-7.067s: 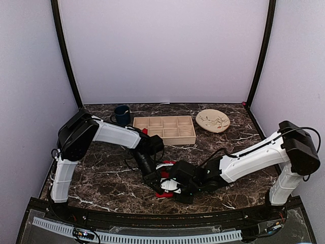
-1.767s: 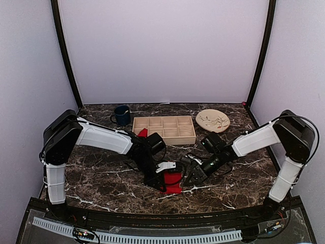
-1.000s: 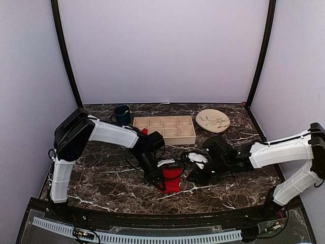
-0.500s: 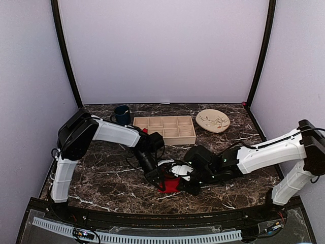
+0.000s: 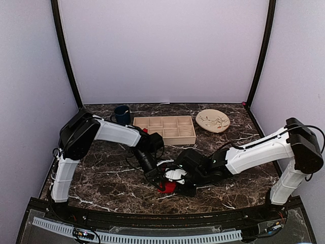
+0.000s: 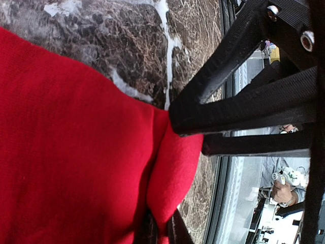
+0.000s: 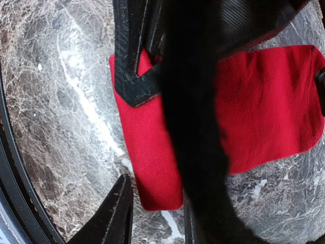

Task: Roll the socks
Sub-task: Roll the sock at the center of the board.

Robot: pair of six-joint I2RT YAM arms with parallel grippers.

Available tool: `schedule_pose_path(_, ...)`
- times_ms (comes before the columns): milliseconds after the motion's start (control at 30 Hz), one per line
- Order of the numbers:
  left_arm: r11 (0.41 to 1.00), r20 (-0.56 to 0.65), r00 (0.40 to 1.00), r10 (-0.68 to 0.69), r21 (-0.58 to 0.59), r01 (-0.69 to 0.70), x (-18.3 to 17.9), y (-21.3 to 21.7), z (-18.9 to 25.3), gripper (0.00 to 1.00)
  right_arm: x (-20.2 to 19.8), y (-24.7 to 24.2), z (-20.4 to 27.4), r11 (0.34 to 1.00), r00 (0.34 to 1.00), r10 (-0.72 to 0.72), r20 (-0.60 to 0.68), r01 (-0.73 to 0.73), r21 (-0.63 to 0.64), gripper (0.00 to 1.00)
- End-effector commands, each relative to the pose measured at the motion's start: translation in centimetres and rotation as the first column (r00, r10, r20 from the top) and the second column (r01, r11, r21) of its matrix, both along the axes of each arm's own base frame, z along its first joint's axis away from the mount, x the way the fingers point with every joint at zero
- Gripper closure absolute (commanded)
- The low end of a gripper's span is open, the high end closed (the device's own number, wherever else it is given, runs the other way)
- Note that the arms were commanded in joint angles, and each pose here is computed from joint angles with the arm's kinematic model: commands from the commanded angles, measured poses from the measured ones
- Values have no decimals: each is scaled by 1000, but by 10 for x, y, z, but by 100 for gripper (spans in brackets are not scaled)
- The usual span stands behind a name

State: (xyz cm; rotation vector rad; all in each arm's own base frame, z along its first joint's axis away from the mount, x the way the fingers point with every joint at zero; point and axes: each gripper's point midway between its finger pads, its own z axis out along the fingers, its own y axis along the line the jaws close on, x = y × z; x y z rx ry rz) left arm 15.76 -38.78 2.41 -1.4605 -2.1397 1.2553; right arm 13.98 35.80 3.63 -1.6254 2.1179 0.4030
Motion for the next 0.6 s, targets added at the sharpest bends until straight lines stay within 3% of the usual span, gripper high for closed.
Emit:
schedule_pose_path(0, 998, -19, 1000, -13, 57, 14, -5, 9, -9, 100, 6, 11, 6, 1000, 999, 22, 48, -22, 9, 66)
schedule_pose_path(400, 999, -31, 999, -12, 52, 13, -5, 7, -9, 100, 8, 16, 1, 999, 997, 52, 62, -52, -5, 66)
schedule_pose_path(567, 998, -31, 999, -11, 54, 12, -5, 7, -10, 99, 6, 15, -5, 998, 997, 65, 44, -64, -19, 77)
